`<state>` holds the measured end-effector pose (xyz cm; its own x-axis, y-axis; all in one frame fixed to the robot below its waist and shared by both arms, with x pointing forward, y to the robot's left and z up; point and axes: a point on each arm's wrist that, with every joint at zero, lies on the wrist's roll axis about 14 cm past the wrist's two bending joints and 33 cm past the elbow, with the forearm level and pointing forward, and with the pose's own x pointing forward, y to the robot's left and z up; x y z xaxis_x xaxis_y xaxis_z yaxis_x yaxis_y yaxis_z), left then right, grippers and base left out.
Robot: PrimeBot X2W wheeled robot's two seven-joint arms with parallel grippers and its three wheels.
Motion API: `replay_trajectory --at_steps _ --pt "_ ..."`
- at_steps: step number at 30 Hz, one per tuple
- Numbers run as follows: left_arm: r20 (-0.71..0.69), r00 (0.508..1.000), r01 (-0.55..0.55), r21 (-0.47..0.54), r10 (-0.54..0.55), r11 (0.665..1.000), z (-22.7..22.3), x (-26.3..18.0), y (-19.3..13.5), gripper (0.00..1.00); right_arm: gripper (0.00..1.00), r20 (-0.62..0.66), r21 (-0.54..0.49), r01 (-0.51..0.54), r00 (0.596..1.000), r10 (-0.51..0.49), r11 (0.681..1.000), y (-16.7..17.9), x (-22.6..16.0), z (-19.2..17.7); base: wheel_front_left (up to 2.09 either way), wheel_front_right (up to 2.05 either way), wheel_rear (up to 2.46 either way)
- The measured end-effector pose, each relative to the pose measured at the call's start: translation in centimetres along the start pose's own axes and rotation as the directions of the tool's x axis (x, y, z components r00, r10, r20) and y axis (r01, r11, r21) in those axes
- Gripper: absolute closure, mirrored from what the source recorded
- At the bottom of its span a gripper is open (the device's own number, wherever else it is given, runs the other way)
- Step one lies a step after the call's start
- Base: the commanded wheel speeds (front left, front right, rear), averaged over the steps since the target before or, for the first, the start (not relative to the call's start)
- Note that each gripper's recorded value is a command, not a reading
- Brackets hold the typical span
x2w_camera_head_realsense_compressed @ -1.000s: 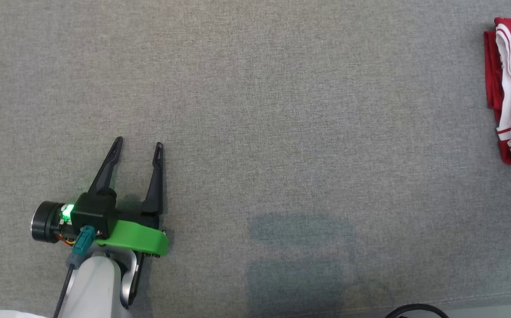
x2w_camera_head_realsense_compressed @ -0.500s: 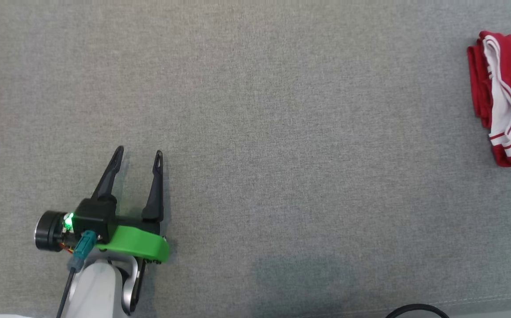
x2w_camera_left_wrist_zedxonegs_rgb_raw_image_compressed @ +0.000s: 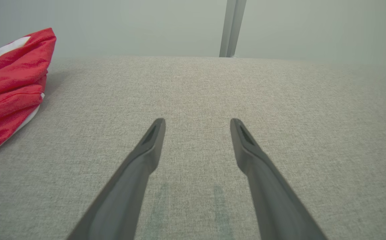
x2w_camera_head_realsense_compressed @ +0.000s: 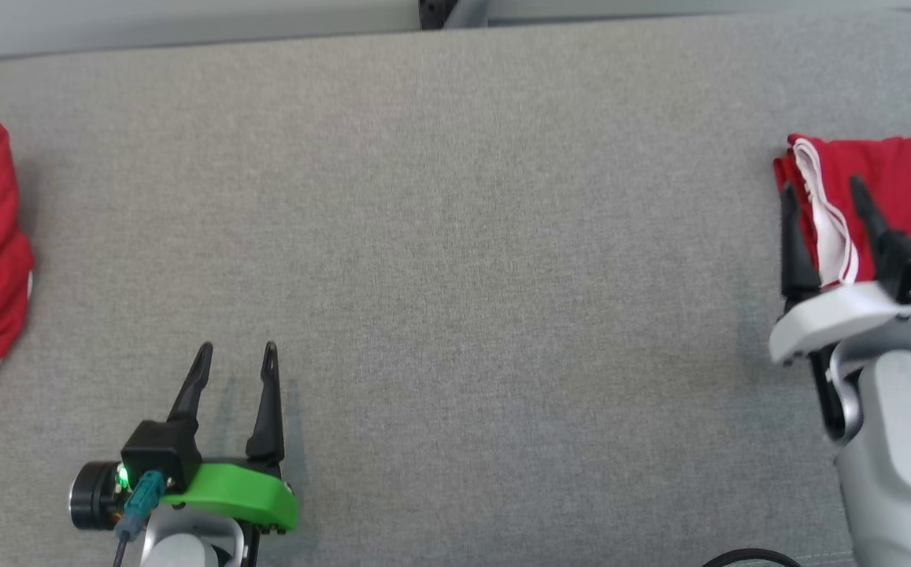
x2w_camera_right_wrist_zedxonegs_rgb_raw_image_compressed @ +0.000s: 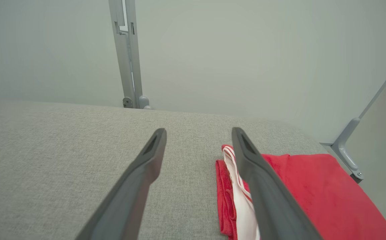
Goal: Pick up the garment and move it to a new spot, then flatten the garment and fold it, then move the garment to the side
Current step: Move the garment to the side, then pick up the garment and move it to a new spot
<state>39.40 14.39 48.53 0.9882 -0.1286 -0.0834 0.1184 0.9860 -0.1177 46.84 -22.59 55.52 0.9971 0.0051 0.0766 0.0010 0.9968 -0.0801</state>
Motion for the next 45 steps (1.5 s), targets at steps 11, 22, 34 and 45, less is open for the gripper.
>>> replay_trajectory --at_steps 11,22,34,45 --pt "0.046 0.997 -0.059 -0.024 0.06 0.998 1.6 -3.9 0.9 0.0 0.0 -0.01 0.051 -0.097 0.995 0.097 0.994 4.4 -6.0 0.1 0.0 0.0 0.0" --pt "0.078 0.992 -0.1 -0.025 0.101 0.995 2.4 -6.4 1.8 0.0 0.0 0.045 0.134 -0.086 0.996 0.081 0.987 5.1 -9.5 1.6 0.0 0.0 0.0" --pt "0.087 0.988 -0.126 -0.028 0.128 0.992 2.5 -7.7 2.6 0.0 0.0 0.023 0.143 -0.1 0.995 0.098 0.985 6.0 -11.7 0.8 0.0 0.0 0.0" --pt "0.086 0.979 -0.18 -0.038 0.183 0.983 2.4 -8.5 4.0 0.0 0.0 0.005 0.157 -0.129 0.992 0.13 0.979 7.2 -11.1 0.1 0.0 0.0 0.0"
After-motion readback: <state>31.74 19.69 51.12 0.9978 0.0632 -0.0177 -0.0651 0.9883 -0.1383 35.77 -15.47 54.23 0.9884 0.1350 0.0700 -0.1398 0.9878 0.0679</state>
